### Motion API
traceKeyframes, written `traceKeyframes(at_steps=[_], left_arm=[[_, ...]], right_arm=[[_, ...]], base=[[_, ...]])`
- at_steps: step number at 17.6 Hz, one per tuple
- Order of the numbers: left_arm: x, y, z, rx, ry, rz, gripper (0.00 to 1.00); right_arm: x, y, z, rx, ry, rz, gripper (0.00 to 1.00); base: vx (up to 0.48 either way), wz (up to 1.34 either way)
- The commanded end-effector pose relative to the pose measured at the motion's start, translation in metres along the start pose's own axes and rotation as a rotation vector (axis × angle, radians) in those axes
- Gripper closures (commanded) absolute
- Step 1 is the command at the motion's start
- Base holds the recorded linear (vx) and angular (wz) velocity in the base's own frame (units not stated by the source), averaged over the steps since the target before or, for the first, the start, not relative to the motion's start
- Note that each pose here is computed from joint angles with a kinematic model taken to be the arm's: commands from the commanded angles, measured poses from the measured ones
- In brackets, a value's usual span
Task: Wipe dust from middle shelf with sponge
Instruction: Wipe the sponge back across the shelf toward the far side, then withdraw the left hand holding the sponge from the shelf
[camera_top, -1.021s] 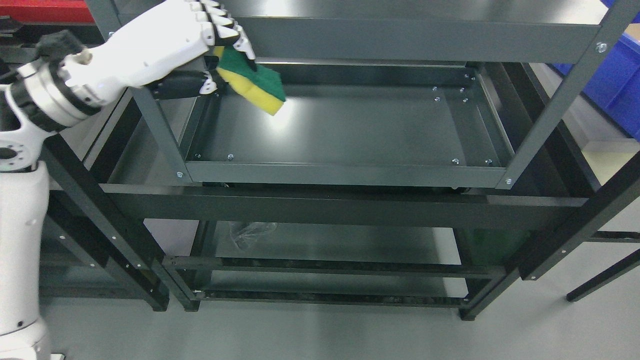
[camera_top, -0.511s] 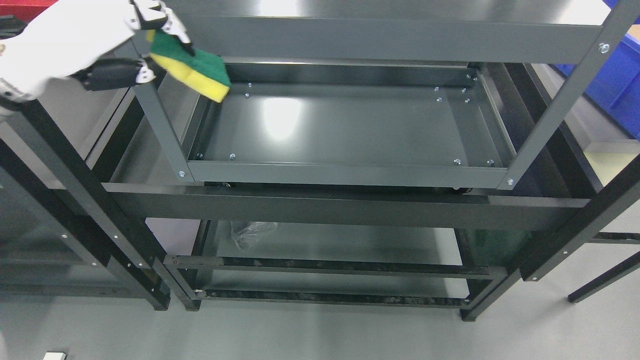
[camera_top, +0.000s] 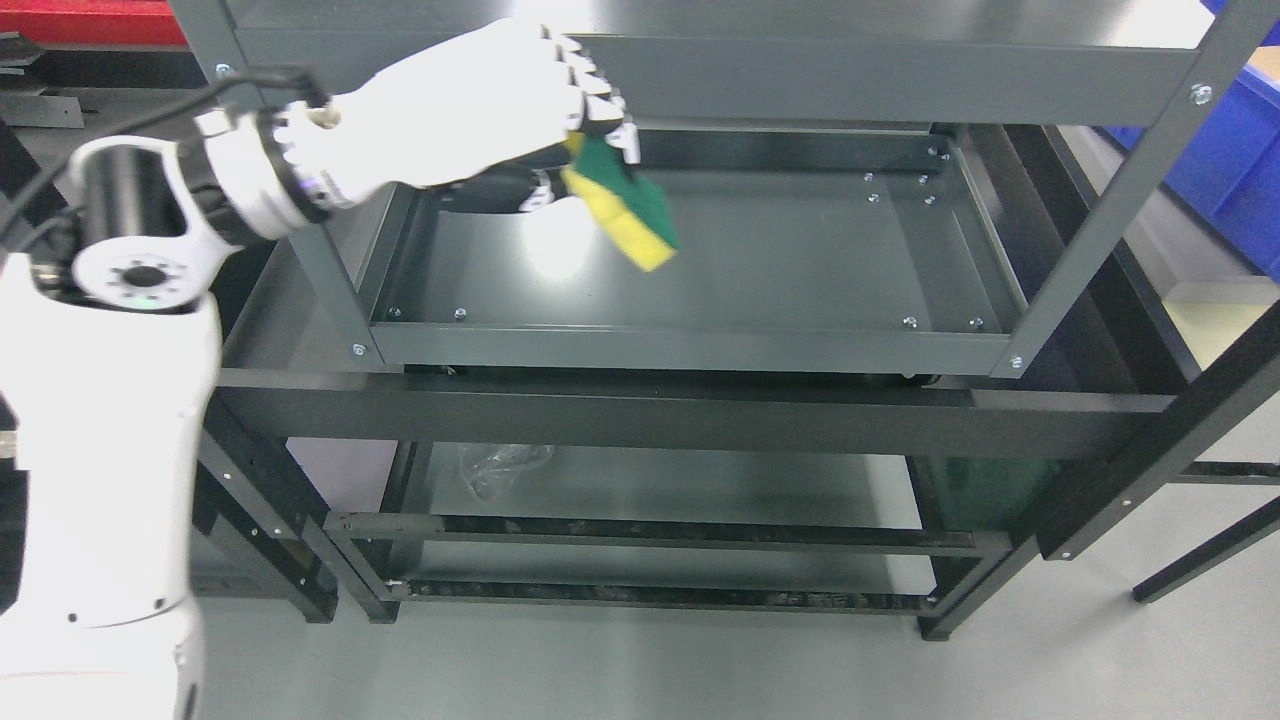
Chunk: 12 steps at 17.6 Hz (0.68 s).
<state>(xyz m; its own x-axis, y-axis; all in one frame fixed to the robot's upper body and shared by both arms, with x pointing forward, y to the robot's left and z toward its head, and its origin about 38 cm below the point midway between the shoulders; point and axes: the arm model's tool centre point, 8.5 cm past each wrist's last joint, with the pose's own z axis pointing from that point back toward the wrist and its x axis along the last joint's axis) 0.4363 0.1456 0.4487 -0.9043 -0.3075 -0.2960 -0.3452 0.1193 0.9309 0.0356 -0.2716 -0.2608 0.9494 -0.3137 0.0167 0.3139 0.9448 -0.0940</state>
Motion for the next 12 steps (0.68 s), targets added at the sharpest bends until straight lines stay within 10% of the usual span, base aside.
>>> traceKeyframes(at_steps=[1, 12], left_arm=[[0.068, -0.021, -0.103, 0.081, -0.219, 0.020, 1.00], [0.126, -0.073, -0.165, 0.161, -0.280, 0.115, 1.00]], right_arm=[[0.010, -0.010, 0.000, -0.018, -0.022, -0.002, 0.00], [0.010, -0.010, 0.000, -0.018, -0.022, -0.002, 0.00]], base=[[0.000, 0.00], [0.000, 0.00]])
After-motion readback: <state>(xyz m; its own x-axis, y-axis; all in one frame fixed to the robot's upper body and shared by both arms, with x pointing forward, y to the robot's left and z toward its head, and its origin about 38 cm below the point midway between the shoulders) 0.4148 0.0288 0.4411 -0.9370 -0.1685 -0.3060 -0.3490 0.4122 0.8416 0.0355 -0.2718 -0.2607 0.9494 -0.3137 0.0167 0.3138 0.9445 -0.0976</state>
